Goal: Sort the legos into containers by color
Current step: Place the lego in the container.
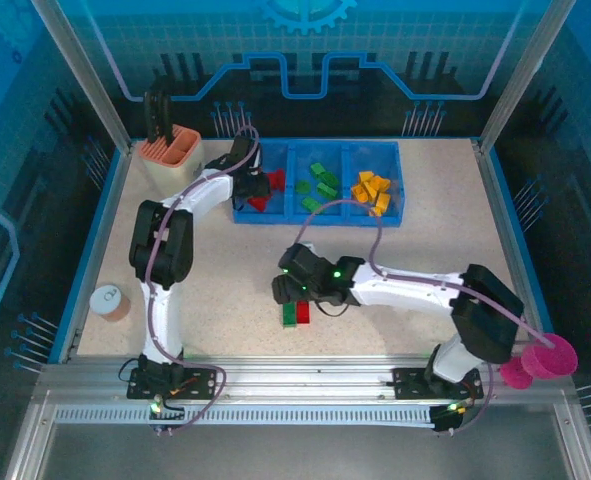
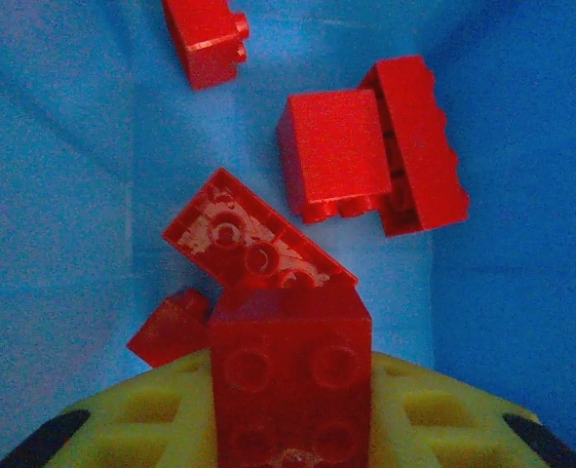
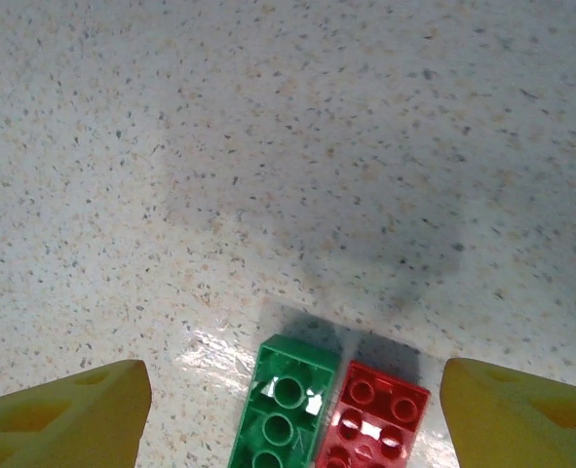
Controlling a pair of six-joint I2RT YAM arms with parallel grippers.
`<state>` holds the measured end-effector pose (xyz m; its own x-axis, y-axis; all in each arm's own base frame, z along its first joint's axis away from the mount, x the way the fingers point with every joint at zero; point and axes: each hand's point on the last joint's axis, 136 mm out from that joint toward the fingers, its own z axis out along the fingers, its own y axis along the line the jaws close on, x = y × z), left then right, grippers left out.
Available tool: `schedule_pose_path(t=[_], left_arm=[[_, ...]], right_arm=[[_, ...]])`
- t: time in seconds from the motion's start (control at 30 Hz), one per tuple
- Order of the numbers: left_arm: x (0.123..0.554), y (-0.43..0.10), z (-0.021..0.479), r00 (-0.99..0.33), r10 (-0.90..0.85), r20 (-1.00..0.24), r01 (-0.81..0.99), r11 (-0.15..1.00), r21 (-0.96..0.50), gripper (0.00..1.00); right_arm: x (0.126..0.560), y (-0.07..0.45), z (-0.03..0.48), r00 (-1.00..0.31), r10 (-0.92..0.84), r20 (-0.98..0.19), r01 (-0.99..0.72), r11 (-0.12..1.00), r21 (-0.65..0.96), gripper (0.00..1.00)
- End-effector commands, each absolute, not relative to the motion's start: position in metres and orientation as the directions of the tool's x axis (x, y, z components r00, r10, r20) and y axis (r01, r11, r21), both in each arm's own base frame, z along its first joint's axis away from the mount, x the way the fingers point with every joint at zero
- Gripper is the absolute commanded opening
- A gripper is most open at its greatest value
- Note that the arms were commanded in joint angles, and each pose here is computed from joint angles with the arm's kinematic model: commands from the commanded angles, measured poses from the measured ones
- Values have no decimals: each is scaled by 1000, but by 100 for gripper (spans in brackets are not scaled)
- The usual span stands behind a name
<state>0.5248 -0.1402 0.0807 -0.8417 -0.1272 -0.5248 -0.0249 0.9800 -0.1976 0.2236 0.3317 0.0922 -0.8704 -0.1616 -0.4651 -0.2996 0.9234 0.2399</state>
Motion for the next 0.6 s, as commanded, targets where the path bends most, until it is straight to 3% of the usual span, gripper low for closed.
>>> schedule_pose_path(t=[0.0,0.23,0.57], left_arm=[[532,-146,85,-835,-113,-538,9,976,-219,24],[533,-148,81,-840,-96,-534,27,976,-217,28],[535,-153,89,-831,-91,-548,48,971,-235,49]], right_arm=[[218,328,75,-859,-294,-418,-360,929,87,79],[213,336,63,-855,-372,-362,-396,918,-7,79],[206,338,38,-877,-376,-300,-390,921,-15,72]])
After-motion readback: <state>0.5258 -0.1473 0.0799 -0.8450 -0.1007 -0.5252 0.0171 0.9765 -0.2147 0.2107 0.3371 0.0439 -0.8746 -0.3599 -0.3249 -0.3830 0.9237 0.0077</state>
